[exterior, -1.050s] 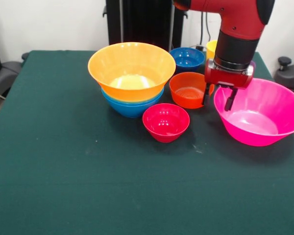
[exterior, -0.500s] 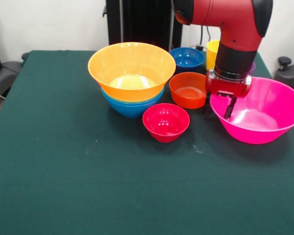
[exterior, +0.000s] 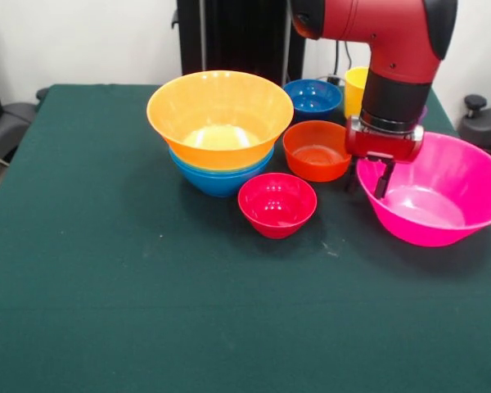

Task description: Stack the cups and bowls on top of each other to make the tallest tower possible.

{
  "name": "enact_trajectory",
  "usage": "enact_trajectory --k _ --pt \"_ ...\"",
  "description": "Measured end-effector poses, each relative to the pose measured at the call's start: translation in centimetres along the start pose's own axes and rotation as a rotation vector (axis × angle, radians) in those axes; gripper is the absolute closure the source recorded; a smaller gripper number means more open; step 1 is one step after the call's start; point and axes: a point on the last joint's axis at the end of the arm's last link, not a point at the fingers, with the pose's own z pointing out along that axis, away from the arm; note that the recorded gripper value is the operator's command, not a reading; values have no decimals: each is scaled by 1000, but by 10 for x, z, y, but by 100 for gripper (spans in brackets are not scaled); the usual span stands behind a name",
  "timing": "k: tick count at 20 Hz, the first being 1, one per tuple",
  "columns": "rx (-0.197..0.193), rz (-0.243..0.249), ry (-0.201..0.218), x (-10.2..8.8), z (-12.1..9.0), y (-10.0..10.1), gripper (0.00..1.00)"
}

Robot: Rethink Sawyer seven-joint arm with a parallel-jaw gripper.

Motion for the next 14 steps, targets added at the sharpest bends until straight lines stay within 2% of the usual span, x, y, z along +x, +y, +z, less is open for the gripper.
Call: enact_trajectory --k 5,14 --pt "12 -7 -6 2 -3 4 100" --pt "10 5 -8 1 -4 7 100"
